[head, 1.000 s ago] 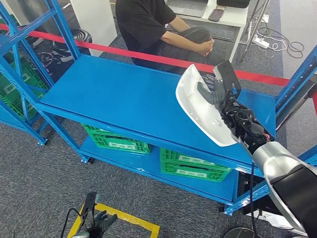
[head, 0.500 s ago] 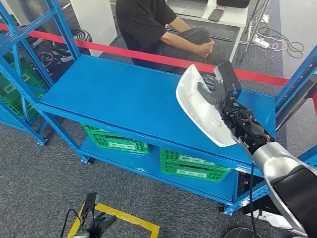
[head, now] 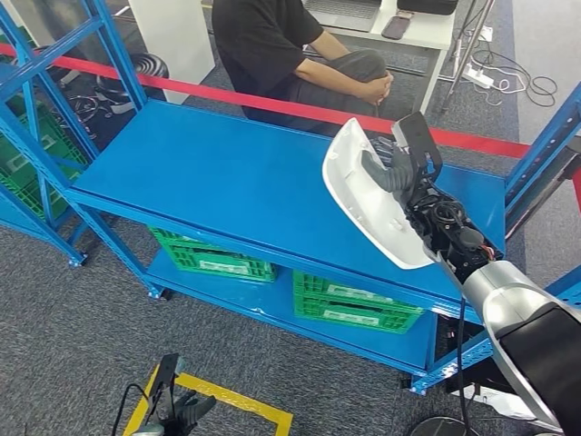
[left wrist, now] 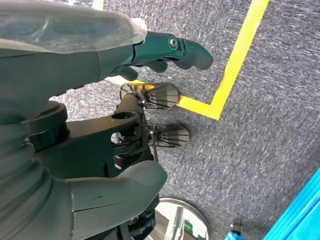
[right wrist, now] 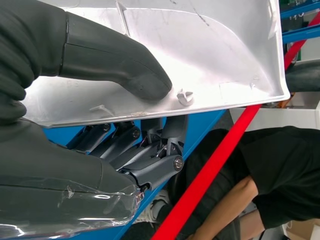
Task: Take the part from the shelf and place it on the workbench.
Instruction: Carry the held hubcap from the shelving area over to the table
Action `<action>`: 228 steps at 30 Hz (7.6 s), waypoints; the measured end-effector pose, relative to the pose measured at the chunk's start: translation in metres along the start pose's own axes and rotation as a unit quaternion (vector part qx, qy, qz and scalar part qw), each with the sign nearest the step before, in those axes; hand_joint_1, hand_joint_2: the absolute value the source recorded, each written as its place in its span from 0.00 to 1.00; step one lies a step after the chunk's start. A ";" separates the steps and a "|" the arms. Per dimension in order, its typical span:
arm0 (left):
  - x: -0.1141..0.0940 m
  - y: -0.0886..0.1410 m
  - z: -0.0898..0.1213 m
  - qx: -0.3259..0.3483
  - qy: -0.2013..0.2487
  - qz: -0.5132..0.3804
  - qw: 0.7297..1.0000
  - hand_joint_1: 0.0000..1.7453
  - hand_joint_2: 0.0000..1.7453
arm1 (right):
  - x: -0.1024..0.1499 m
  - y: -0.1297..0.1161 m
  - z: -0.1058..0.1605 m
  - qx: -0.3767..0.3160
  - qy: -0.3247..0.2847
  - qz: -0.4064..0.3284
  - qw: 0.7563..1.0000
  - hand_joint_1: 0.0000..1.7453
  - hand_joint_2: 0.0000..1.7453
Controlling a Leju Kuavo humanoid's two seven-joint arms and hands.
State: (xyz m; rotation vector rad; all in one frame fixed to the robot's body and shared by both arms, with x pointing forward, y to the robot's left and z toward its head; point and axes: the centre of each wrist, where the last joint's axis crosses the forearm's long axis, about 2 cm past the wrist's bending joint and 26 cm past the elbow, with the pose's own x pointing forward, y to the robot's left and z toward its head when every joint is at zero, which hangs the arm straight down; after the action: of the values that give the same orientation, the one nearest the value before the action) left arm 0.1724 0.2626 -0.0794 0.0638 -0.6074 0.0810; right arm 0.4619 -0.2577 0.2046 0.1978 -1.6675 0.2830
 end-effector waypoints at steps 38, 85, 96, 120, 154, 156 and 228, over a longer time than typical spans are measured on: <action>-0.003 0.000 0.001 -0.009 0.009 0.003 1.000 0.00 1.00 | 0.014 0.004 -0.009 -0.005 -0.013 0.091 0.996 1.00 1.00; -0.004 -0.003 0.002 -0.020 0.013 -0.006 1.000 0.00 1.00 | 0.055 0.082 -0.037 0.078 -0.089 0.217 0.969 1.00 1.00; -0.004 -0.004 0.002 -0.020 0.014 -0.006 1.000 0.00 1.00 | 0.054 0.082 -0.037 0.077 -0.089 0.215 0.969 1.00 1.00; -0.007 -0.003 0.002 -0.016 0.016 -0.004 1.000 0.00 1.00 | 0.048 0.082 -0.034 0.076 -0.088 0.212 0.970 1.00 1.00; -0.007 -0.005 0.002 -0.019 0.015 -0.006 1.000 0.00 1.00 | 0.039 0.082 -0.029 0.073 -0.079 0.203 0.973 1.00 1.00; -0.008 -0.006 0.003 -0.019 0.016 -0.006 1.000 0.00 1.00 | 0.038 0.083 -0.029 0.074 -0.079 0.202 0.974 1.00 1.00; -0.006 -0.001 0.002 -0.020 0.015 -0.011 1.000 0.00 1.00 | 0.029 0.087 -0.025 0.069 -0.073 0.171 0.980 1.00 1.00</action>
State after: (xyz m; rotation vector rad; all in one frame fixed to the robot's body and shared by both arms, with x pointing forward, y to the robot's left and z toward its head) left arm 0.1671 0.2612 -0.0814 0.0311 -0.5788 0.0478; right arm 0.4563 -0.1662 0.2293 0.0333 -1.8257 0.6594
